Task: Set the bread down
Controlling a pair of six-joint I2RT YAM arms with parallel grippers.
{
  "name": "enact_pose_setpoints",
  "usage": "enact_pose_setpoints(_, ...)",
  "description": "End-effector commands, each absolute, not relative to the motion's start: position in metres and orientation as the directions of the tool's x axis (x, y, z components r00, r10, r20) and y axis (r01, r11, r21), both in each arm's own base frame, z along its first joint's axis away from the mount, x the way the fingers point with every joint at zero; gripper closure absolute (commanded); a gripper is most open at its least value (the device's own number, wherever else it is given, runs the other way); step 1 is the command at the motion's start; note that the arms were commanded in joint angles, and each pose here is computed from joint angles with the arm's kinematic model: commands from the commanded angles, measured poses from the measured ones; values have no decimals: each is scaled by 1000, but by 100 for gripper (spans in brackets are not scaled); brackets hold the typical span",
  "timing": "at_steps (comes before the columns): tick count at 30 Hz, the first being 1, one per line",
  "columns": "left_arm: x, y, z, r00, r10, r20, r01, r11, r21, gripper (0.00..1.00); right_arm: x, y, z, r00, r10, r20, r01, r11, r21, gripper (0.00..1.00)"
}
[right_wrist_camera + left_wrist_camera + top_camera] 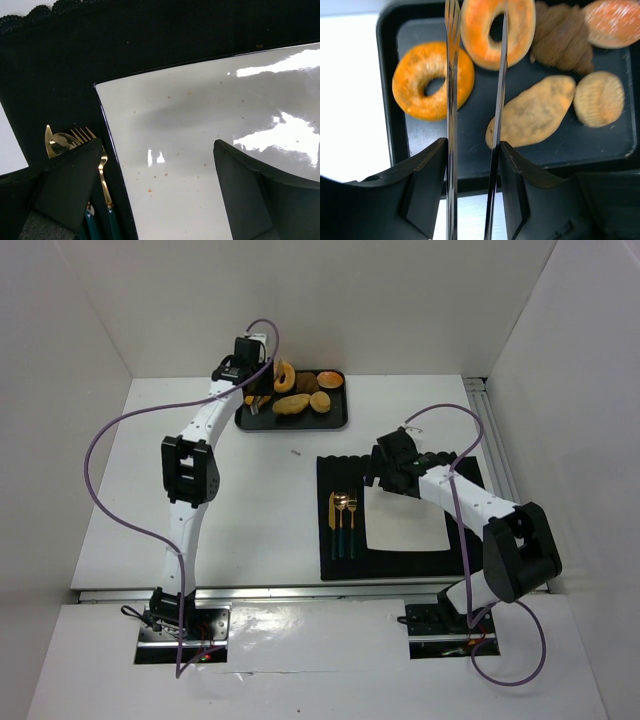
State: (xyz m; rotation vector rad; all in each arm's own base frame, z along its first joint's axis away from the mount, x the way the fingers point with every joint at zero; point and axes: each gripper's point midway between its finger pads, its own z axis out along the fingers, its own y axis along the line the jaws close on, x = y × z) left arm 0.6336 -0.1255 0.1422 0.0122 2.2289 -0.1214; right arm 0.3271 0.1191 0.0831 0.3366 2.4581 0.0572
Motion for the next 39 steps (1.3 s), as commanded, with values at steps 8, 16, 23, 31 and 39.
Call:
enact_pose_setpoints(8, 629, -120, 152, -594, -4, -804, 56, 997, -46, 43, 344, 129, 102, -716, 264, -647, 209, 964, 163, 1)
enact_pose_setpoints(16, 622, -117, 162, -588, 15, -808, 68, 997, -31, 45, 341, 130, 102, -719, 264, -643, 204, 964, 168, 1)
enact_pose_setpoints(23, 618, -114, 167, -588, 24, -808, 65, 998, -17, 43, 343, 131, 103, -714, 267, -648, 203, 964, 174, 1)
enact_pose_setpoints(31, 631, -126, 172, -570, 0, -822, 89, 994, -62, 42, 341, 129, 100, -719, 264, -643, 204, 964, 168, 1)
enact_pose_setpoints(39, 636, -127, 161, -580, 2, -815, 88, 994, -60, 41, 341, 129, 100, -719, 264, -643, 204, 964, 168, 1)
